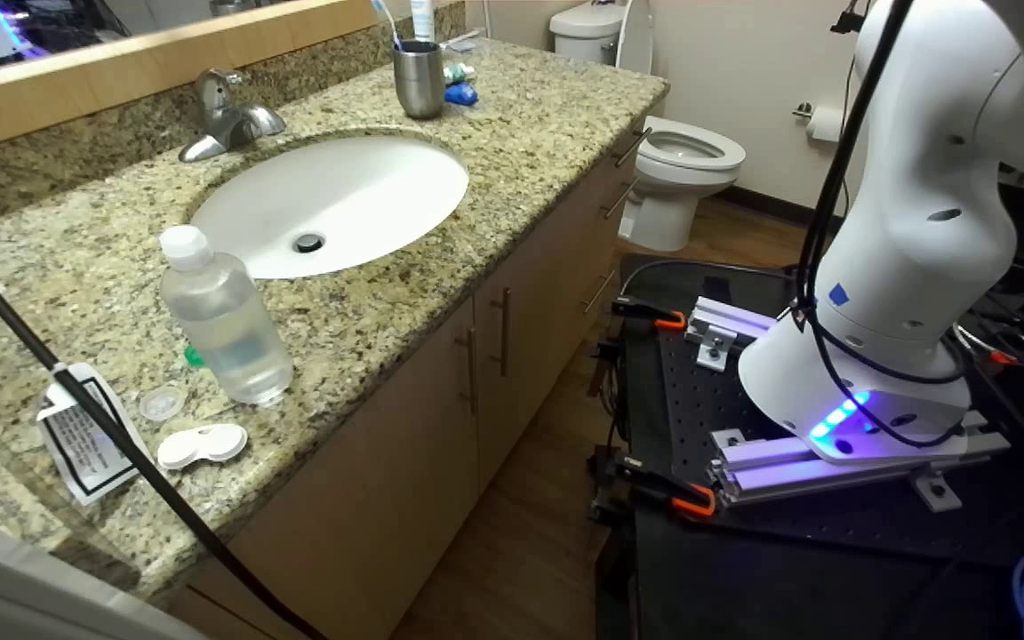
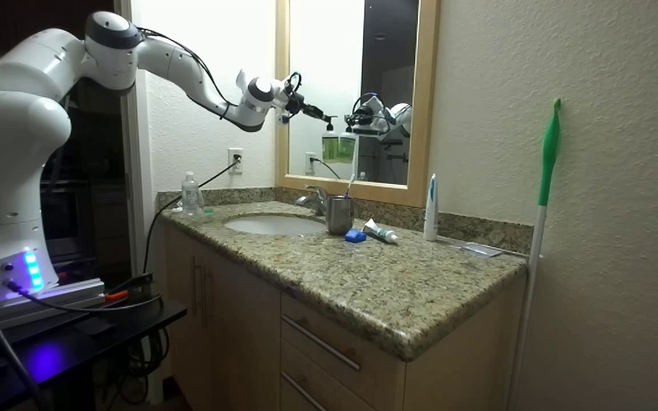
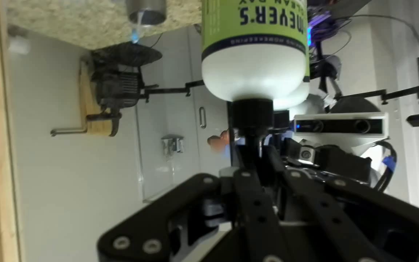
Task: Move the pump bottle to the right
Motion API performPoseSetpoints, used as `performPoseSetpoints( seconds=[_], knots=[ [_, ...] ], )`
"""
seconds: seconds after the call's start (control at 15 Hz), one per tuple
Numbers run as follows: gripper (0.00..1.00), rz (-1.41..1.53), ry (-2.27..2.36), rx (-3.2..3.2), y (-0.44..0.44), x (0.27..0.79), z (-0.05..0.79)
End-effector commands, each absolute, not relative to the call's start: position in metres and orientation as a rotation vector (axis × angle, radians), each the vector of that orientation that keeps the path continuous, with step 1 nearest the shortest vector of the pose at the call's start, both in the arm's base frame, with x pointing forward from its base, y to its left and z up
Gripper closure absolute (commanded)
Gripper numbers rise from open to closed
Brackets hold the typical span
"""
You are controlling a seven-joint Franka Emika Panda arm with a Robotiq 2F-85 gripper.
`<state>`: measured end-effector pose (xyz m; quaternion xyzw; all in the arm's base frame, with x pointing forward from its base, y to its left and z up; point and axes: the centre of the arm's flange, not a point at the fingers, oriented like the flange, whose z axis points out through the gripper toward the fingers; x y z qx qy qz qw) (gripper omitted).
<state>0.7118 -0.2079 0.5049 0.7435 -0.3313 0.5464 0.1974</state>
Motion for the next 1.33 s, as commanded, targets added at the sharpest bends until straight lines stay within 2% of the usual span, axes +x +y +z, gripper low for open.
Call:
performPoseSetpoints(
  seconds=[0.0, 0.4, 1.0, 1.27],
  knots=[
    [0.97, 1.365, -0.902, 2.019, -0.245, 0.67, 0.546],
    [0.97, 1.002, -0.929, 2.154, -0.288, 0.651, 0.51],
    [0.97, 1.059, -1.107, 2.183, -0.281, 0.657, 0.401],
    [0.97, 1.235, -1.124, 2.136, -0.273, 0.676, 0.356]
  ],
)
